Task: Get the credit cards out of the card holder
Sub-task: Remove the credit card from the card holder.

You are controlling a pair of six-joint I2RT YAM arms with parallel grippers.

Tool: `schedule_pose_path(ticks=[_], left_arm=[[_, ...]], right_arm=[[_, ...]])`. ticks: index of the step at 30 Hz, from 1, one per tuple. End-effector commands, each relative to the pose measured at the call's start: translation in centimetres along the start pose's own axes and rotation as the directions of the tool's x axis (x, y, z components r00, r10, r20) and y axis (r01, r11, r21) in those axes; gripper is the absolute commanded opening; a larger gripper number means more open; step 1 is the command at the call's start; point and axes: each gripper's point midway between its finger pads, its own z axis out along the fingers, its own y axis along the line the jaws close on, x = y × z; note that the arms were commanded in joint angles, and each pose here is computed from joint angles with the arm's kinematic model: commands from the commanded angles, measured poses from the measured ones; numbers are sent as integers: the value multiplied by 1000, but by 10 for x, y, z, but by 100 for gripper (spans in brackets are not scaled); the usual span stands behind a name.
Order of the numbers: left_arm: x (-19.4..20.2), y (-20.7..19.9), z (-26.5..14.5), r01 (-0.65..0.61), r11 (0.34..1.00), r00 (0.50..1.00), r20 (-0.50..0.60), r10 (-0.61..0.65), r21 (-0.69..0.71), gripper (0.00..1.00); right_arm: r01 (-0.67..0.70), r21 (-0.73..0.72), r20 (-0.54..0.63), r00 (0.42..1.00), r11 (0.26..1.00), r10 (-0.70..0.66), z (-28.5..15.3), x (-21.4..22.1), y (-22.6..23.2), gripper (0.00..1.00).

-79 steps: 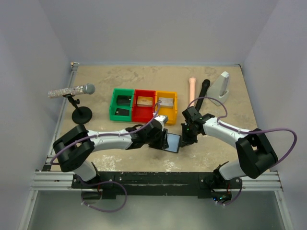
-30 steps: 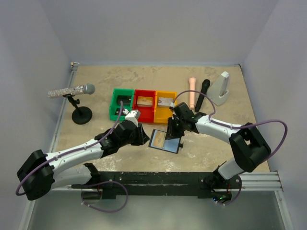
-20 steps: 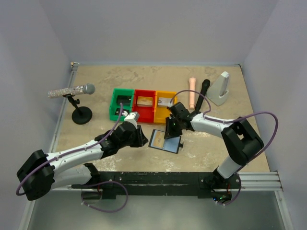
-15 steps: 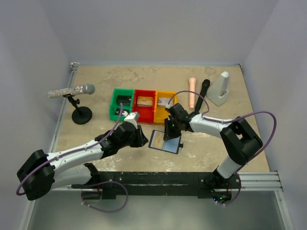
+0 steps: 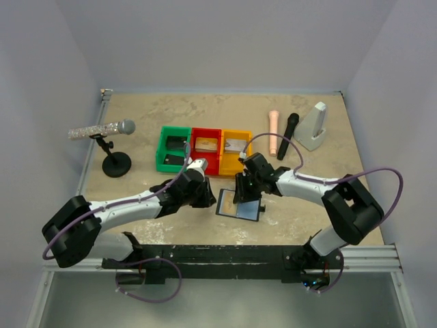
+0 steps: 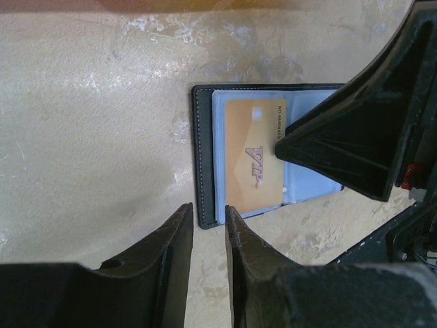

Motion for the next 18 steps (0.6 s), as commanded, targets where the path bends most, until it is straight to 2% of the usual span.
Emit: schedule_pose_path(ticks=[1,5,10,18], left_arm=[[-27,-34,-1,-17,993,998,68,10,113,30],[-33,-41,5,-33,991,996,81,23,129,30],[-25,-48,19,-26,987,999,37,20,158,27],[-15,-50,35,-6,983,1000,2,6,184,18]], right_arm=[[23,7,69,997,1000,-24,-13,-4,-2,41],[20,-47,115,993,999,-14,-27,-9,10,47],[36,-107,214,977,994,-13,-40,-16,18,56],[-50,-184,211,973,982,89,-24,-4,19,49]])
